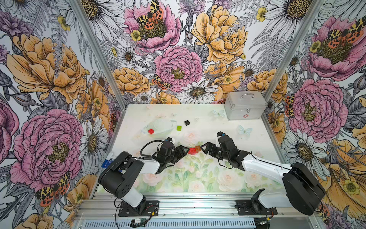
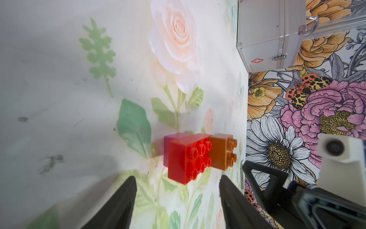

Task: Assemble the letter v with lego
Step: Adjust the lego brick at the center of the board.

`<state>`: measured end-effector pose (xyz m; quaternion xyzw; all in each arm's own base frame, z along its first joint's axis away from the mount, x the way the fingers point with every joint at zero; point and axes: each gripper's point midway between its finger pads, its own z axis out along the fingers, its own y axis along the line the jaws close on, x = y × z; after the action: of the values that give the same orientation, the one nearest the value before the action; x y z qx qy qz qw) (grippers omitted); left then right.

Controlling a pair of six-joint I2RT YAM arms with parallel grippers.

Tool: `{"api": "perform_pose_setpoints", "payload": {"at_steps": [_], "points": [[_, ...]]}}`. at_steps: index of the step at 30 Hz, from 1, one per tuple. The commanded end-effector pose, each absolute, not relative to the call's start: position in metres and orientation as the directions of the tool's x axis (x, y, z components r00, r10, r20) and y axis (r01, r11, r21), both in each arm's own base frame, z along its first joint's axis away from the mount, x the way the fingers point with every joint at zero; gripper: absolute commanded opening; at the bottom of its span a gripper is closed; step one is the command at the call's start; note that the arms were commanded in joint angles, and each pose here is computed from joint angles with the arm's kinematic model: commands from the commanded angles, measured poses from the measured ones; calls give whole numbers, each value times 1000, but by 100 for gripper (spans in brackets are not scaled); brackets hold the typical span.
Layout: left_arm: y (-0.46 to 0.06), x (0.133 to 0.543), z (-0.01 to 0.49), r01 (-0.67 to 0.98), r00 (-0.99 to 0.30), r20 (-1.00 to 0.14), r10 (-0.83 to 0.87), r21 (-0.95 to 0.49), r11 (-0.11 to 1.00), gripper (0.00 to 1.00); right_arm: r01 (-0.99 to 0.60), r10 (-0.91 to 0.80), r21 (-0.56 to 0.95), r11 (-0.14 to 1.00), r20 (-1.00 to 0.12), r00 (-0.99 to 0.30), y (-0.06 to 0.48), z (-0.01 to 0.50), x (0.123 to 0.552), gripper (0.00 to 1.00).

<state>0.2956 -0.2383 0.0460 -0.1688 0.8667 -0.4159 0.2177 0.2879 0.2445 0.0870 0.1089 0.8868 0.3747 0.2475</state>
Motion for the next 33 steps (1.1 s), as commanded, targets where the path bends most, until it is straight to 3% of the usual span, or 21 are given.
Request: {"api": "perform_pose_setpoints", "payload": {"at_steps": [1, 8, 18, 26, 33], "points": [[-235, 299, 49, -101, -847, -258, -466, -781, 616, 68, -105, 508, 901, 421, -330, -796, 275, 141, 310, 84], [-240, 303, 57, -81, -845, -269, -462, -789, 609, 66, 3, 608, 977, 213, -130, -783, 280, 99, 318, 75], [-248, 308, 54, -75, -851, -273, -448, -782, 619, 63, 37, 620, 967, 250, -131, -773, 286, 84, 320, 67], [-253, 309, 48, -75, -855, -276, -439, -772, 631, 60, 103, 643, 957, 271, -101, -759, 285, 62, 321, 72], [-261, 310, 39, -79, -865, -263, -427, -769, 634, 55, 134, 636, 959, 251, -59, -769, 295, 49, 323, 66]]}}
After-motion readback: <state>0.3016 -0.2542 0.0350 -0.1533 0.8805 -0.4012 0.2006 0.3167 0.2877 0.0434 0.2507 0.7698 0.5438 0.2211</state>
